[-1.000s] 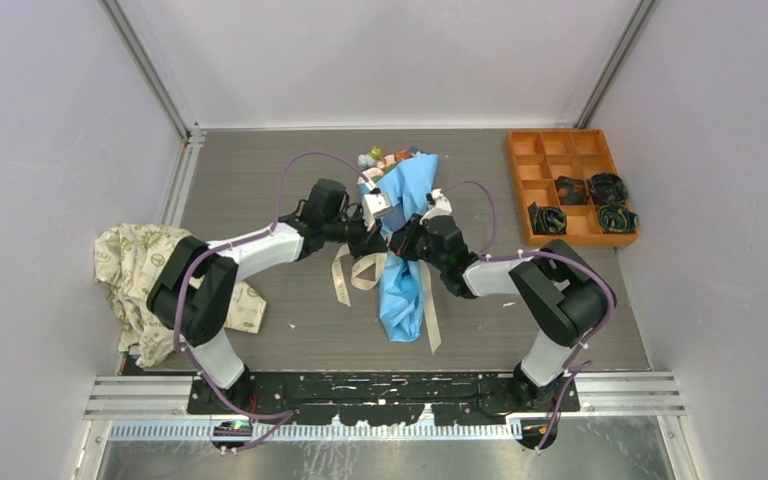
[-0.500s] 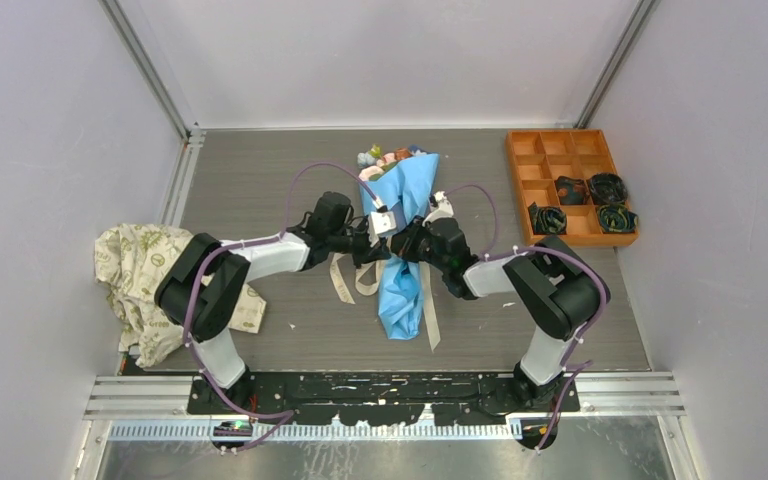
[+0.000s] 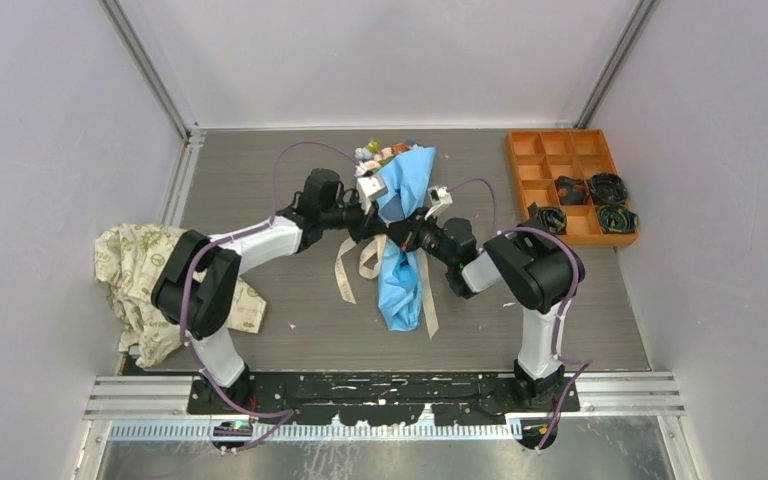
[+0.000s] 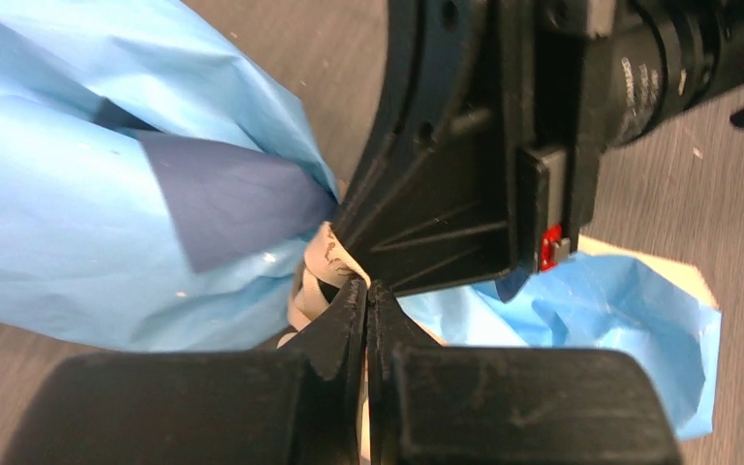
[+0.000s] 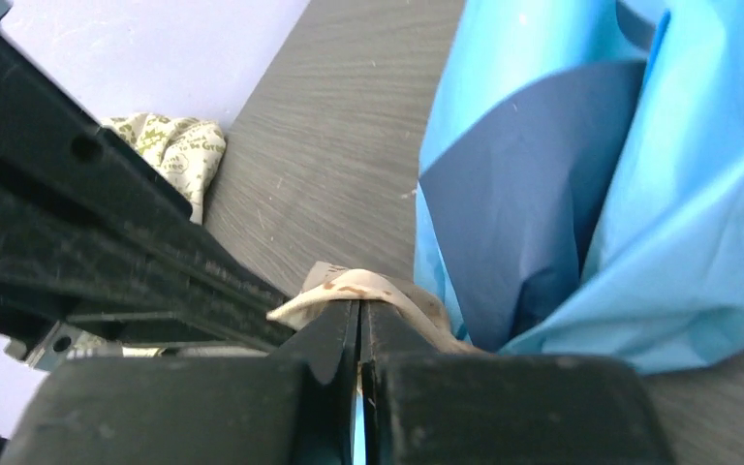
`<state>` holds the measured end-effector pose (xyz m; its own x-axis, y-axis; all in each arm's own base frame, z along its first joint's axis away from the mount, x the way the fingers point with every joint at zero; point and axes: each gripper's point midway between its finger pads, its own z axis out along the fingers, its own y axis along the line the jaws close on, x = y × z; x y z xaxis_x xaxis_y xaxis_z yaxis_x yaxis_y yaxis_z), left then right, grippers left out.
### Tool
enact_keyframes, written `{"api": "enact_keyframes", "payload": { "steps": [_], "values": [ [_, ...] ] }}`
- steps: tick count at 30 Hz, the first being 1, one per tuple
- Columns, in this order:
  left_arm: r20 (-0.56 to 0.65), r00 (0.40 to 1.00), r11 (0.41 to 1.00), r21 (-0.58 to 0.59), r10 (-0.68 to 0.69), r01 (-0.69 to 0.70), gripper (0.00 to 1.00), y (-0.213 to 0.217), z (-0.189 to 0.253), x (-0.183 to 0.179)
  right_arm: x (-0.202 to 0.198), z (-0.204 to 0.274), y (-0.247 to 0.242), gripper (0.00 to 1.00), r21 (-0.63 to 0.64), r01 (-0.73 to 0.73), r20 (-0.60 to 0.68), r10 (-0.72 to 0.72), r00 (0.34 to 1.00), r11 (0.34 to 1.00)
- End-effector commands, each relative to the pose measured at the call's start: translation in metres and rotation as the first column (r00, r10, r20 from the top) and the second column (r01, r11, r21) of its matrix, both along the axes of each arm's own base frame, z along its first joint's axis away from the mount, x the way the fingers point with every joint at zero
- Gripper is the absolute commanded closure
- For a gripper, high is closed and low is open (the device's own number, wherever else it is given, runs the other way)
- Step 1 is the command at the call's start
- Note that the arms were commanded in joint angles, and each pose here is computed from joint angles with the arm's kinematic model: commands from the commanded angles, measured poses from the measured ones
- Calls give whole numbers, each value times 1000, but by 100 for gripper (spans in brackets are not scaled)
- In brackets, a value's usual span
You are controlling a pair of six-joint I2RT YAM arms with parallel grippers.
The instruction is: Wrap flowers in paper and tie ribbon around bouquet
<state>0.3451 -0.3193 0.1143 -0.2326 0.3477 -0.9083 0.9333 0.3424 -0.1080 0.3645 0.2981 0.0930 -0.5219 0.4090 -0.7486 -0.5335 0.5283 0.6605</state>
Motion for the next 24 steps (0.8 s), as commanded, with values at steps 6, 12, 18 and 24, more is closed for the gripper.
{"api": "enact_keyframes", "payload": {
  "steps": [6, 12, 18, 24],
  "values": [
    [-75, 992, 990, -93, 104, -110, 100, -2, 28, 36, 40, 41, 2, 98, 10, 84, 241, -84, 967, 996],
    [-67, 998, 993, -116, 6, -13, 100, -8, 24, 28, 50, 37, 1, 98, 33, 120, 231, -124, 965, 992],
    [81, 982, 985, -8, -171, 172, 93, 2, -7, 14, 55, 36, 4, 98, 43, 118, 222, -124, 967, 992],
    [267, 913, 951, 119, -308, 286, 59, 12, 0, 15, 53, 23, 3, 98, 16, 104, 213, -105, 971, 994]
  ]
}}
